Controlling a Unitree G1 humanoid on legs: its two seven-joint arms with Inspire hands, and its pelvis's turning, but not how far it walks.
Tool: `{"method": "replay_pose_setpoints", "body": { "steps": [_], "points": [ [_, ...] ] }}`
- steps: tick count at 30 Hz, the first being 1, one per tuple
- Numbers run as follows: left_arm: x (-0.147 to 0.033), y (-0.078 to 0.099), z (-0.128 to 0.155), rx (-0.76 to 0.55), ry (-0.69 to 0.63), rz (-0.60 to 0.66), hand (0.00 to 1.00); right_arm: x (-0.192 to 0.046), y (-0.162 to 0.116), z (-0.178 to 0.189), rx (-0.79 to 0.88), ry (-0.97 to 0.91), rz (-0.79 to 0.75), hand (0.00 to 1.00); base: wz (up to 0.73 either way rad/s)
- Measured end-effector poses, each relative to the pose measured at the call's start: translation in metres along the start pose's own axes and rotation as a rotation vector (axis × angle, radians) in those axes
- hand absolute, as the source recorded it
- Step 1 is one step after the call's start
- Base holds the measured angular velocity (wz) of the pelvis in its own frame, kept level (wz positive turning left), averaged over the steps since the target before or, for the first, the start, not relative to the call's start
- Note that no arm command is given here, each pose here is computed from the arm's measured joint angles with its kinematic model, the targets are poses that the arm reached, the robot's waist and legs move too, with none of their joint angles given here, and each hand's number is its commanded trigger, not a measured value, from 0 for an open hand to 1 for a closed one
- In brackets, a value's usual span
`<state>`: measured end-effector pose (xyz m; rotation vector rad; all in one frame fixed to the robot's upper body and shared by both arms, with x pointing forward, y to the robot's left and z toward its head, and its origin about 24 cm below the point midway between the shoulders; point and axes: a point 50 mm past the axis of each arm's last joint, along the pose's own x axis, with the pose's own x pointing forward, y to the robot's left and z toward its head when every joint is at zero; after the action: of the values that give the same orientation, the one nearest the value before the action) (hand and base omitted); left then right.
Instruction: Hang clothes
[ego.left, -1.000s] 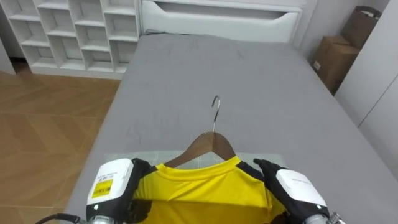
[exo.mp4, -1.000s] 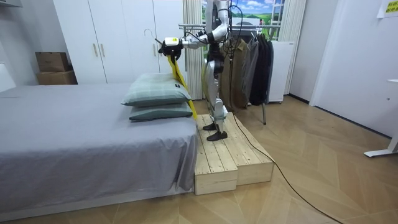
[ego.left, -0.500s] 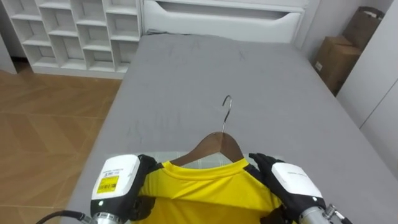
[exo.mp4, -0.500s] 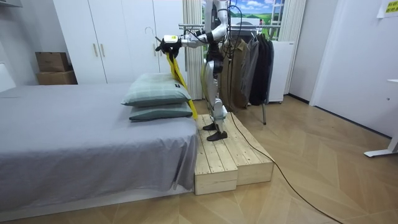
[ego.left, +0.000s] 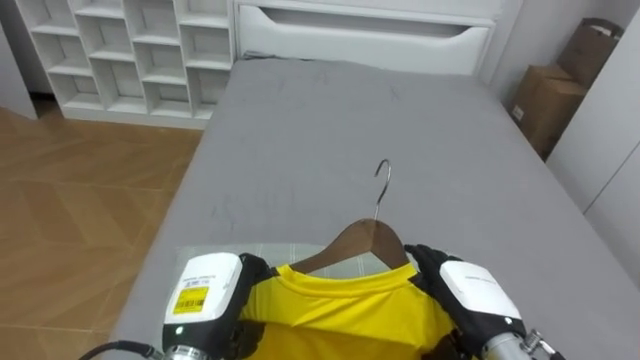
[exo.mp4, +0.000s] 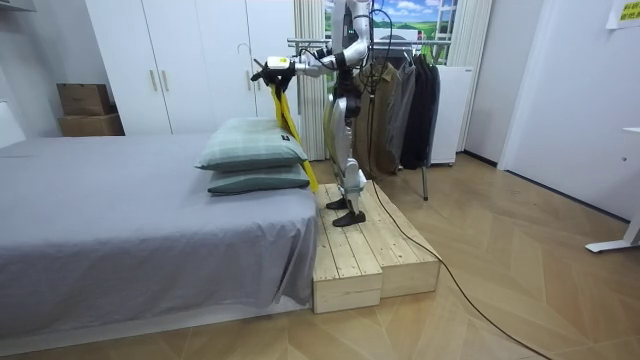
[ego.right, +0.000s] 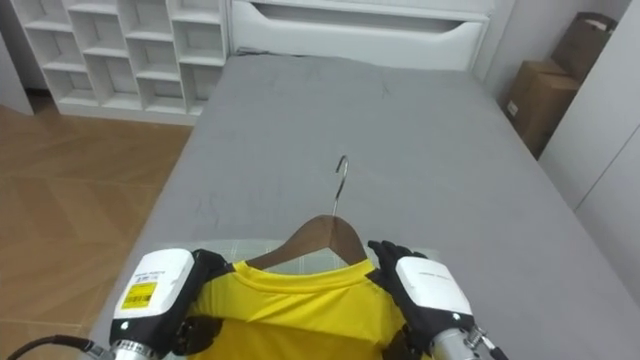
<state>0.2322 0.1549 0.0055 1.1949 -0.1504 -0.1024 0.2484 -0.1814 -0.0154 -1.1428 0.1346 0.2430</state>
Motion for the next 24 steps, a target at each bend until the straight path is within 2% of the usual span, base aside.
{"method": "replay_pose_setpoints", "body": {
  "steps": [15, 24],
  "points": [
    [0.003, 0.007, 0.009, 0.061, -0.037, 0.032, 1.0, 0.001, 0.008, -0.004, 0.076, 0.045, -0.042, 0.0, 0.02],
    [0.003, 0.007, 0.009, 0.083, -0.04, 0.031, 1.0, -0.005, 0.031, -0.025, 0.127, 0.155, 0.02, 0.0, 0.05]
  ]
}}
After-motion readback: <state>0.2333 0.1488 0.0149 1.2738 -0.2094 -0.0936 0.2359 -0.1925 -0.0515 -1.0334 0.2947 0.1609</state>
